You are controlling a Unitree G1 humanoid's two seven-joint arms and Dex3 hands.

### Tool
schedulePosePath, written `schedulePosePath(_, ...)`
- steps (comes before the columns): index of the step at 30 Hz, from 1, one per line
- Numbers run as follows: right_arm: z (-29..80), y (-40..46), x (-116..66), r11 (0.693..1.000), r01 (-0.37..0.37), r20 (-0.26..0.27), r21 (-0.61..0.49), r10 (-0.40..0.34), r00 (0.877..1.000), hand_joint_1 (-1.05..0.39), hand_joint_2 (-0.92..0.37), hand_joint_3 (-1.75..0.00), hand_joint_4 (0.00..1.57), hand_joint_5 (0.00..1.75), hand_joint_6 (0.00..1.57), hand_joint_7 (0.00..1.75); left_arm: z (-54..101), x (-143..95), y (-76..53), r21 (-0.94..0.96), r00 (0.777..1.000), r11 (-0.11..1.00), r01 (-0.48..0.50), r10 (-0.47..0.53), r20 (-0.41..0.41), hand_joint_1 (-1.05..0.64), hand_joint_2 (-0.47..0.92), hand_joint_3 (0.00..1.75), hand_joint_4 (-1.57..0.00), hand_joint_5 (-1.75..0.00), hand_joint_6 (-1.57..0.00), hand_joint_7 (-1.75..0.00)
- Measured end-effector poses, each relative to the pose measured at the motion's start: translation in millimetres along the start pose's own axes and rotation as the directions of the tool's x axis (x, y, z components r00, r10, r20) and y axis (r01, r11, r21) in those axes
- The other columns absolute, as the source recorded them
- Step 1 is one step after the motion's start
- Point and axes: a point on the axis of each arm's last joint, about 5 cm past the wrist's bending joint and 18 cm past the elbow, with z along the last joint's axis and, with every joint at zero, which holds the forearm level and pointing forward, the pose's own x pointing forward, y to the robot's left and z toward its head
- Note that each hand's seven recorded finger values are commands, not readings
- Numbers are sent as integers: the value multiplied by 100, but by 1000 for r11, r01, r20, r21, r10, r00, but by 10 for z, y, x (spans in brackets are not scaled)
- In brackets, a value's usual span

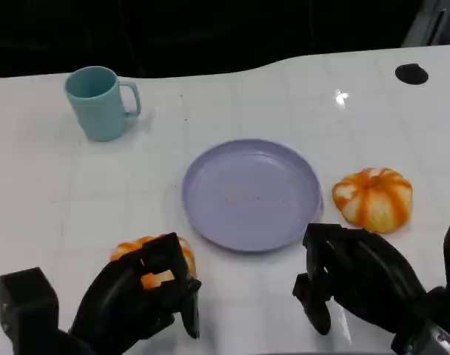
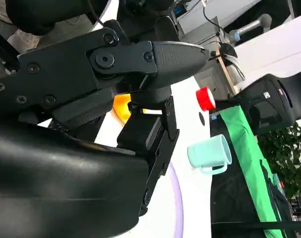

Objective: Grasp the bread from the table and place it into the plate.

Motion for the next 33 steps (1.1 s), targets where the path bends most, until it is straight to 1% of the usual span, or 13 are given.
schedulePosePath(3, 0, 0, -1, 1000, 0, 0, 1, 0, 1000, -96, -92, -34, 129, 159, 113, 148, 5, 0, -1, 10, 1000, 1000, 0, 0, 6, -61, 92, 23, -82, -175, -62, -174)
schedulePosePath(6, 2, -3, -3, 1000, 1, 1, 2, -1, 1000, -96, -92, -34, 130, 159, 114, 148, 37, 1, -5, 77, 999, 997, -1, -2, 45, -67, 92, 25, -74, -175, -58, -168)
schedulePosePath(9, 4, -6, -7, 1000, 3, 2, 1, -3, 1000, -96, -92, -36, 129, 159, 112, 149, 87, 3, -14, 181, 997, 983, -22, 10, 70, -72, 92, 21, -63, -175, -57, -151)
schedulePosePath(12, 6, -9, -10, 1000, 4, 1, -1, -4, 1000, -97, -92, -36, 129, 160, 113, 150, 162, -4, -12, 298, 994, 953, -54, 24, 104, -68, 92, 17, -54, -167, -55, -127)
schedulePosePath(14, 6, -10, -11, 1000, 4, 1, -2, -4, 1000, -96, -92, -36, 129, 160, 112, 150, 201, -8, -15, 362, 990, 929, -74, 27, 135, -65, 92, 17, -51, -152, -51, -103)
schedulePosePath(15, 6, -10, -11, 1000, 4, 1, -2, -4, 1000, -96, -92, -36, 128, 160, 112, 150, 221, -9, -16, 400, 988, 913, -82, 23, 150, -65, 92, 17, -51, -148, -50, -96)
schedulePosePath(18, 6, -10, -11, 1000, 4, 1, -2, -4, 1000, -96, -92, -36, 129, 161, 112, 151, 290, -10, -11, 521, 985, 847, -103, 12, 174, -63, 92, 11, -38, -121, -51, -52)
schedulePosePath(21, 10, -9, -12, 1000, 3, 2, -3, -3, 1000, -96, -92, -36, 129, 161, 112, 151, 381, -24, -6, 646, 986, 753, -122, 20, 163, -62, 92, 8, -28, -107, -46, -33)
schedulePosePath(22, 13, -7, -12, 1000, 2, 3, -4, -2, 1000, -95, -92, -36, 129, 161, 112, 151, 417, -32, -3, 693, 987, 710, -125, 20, 158, -66, 92, 9, -27, -97, -46, -25)
schedulePosePath(24, 16, -5, -14, 1000, 2, 5, -6, -2, 1000, -95, -92, -37, 129, 161, 112, 151, 499, -49, -4, 800, 988, 584, -136, 25, 150, -69, 92, 10, -25, -89, -45, -19)
schedulePosePath(26, 14, -4, -18, 1000, 2, 5, -6, -2, 1000, -94, -92, -38, 129, 161, 112, 151, 574, -64, -10, 881, 989, 450, -145, 28, 148, -71, 92, 10, -25, -74, -43, -10)
schedulePosePath(29, 16, 3, -24, 1000, 1, 6, -8, -1, 1000, -94, -92, -39, 129, 161, 112, 152, 648, -81, -28, 956, 993, 270, -117, 39, 111, -73, 92, 10, -23, -66, -39, -5)
schedulePosePath(33, 16, 12, -30, 1000, 3, 8, -11, -3, 1000, -93, -92, -39, 128, 161, 112, 152, 683, -92, -41, 996, 998, 80, -36, 62, 31, -77, 92, 9, -21, -62, -34, -1)
